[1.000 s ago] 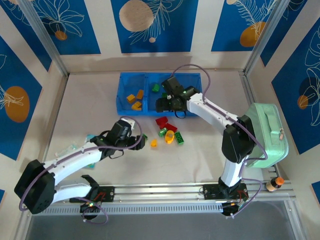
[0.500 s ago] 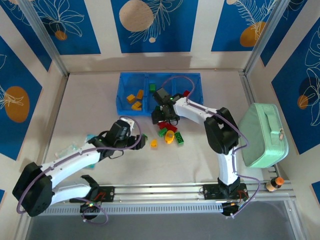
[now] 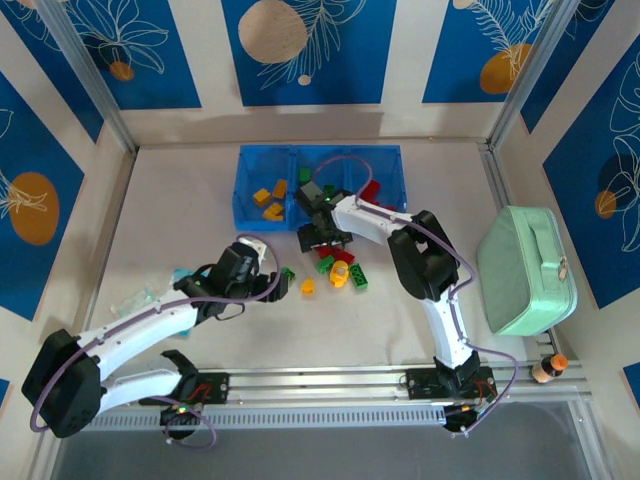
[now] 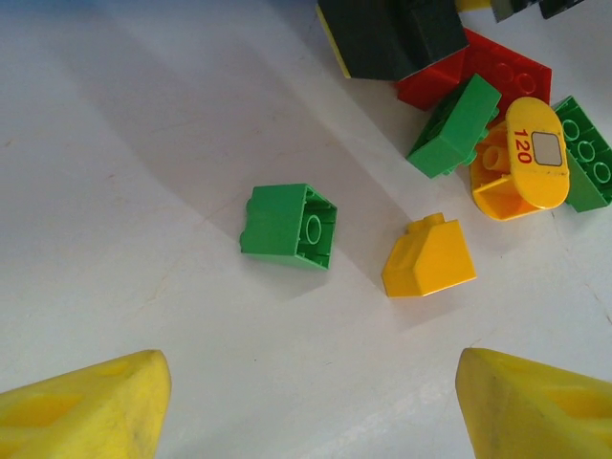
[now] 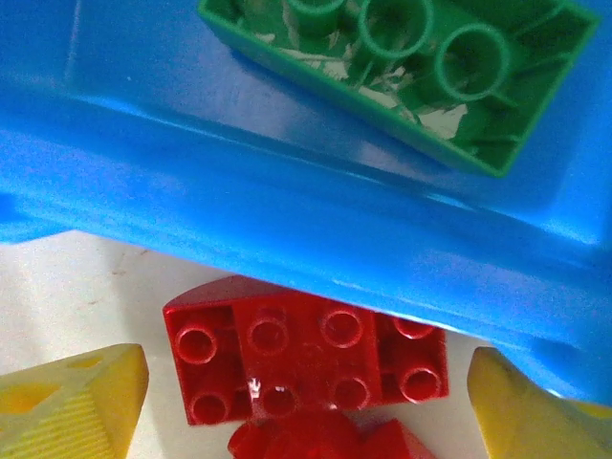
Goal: Sort the legos into containers by color
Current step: Pick up the lego from the center of the table.
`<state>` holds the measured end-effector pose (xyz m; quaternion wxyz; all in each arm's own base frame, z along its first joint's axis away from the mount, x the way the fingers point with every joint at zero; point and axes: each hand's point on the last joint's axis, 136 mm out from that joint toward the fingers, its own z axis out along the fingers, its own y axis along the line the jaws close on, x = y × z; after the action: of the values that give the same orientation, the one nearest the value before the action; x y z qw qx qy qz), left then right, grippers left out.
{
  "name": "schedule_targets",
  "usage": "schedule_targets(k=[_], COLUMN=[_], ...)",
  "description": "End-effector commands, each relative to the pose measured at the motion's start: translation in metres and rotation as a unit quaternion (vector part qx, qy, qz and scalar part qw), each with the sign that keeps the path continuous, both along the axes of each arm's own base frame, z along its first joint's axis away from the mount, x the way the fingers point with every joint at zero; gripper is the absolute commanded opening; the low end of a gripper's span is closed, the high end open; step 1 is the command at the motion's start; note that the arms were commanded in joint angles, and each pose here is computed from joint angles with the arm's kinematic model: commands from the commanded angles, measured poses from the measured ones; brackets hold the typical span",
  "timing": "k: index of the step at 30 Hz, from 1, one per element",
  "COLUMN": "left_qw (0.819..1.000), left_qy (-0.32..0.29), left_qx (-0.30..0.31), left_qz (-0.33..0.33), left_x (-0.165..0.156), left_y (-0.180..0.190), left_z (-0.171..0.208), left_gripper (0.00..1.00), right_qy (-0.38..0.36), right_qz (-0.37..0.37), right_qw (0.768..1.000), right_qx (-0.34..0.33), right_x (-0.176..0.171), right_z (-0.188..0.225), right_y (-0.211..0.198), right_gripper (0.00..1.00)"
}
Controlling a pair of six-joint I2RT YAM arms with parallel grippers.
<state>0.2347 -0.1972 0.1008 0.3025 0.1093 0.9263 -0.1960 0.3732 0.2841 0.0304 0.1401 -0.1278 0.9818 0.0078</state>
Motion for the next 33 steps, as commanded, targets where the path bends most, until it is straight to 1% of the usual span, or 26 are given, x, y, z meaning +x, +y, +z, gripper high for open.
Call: schedule_targets(k=[1, 6, 8, 12, 15, 18, 27, 33], left_qw=[1.0, 1.0, 1.0, 1.0, 1.0, 1.0, 1.0, 1.0], left_qy=[-0.003, -0.002, -0.004, -0.005, -0.004, -0.003, -0.007, -0.007], left_qx=[0.012, 0.011, 0.01, 0.011, 0.011, 0.009, 0.007, 0.004], left_qz=[-0.001, -0.003, -0.002, -0.001, 0.001, -0.001, -0.001, -0.002], left_x=[-0.003, -0.005, -0.004, -0.006, -0.006, -0.006, -0.006, -0.006], left_y=[0.004, 0.004, 0.005, 0.006, 0.006, 0.006, 0.006, 0.005], left_z=[-0.004, -0.004, -0.004, -0.005, -0.005, -0.006, -0.003, -0.003], left_gripper=[0.78, 0.78, 0.78, 0.77, 0.77, 0.77, 0.76, 0.76], right_qy=[-0.005, -0.013, -0.017, -0.028, -0.034, -0.042, -0.069, -0.097], right_qz=[0.009, 0.011, 0.013, 0.011, 0.01, 0.01, 0.014, 0.002], right_qw=[1.0, 1.0, 1.0, 0.999, 0.999, 0.998, 0.997, 0.995], right_qx=[-0.012, -0.016, -0.021, -0.035, -0.038, -0.037, -0.02, 0.002], right_x=[0.005, 0.004, 0.003, 0.0, -0.005, -0.011, -0.032, -0.032], right_z=[-0.006, -0.006, -0.006, -0.003, 0.003, 0.011, 0.054, 0.089], right_y=[0.005, 0.009, 0.01, 0.009, 0.009, 0.01, 0.009, -0.004], right_gripper=[0.86, 0.81, 0.77, 0.64, 0.56, 0.52, 0.5, 0.5])
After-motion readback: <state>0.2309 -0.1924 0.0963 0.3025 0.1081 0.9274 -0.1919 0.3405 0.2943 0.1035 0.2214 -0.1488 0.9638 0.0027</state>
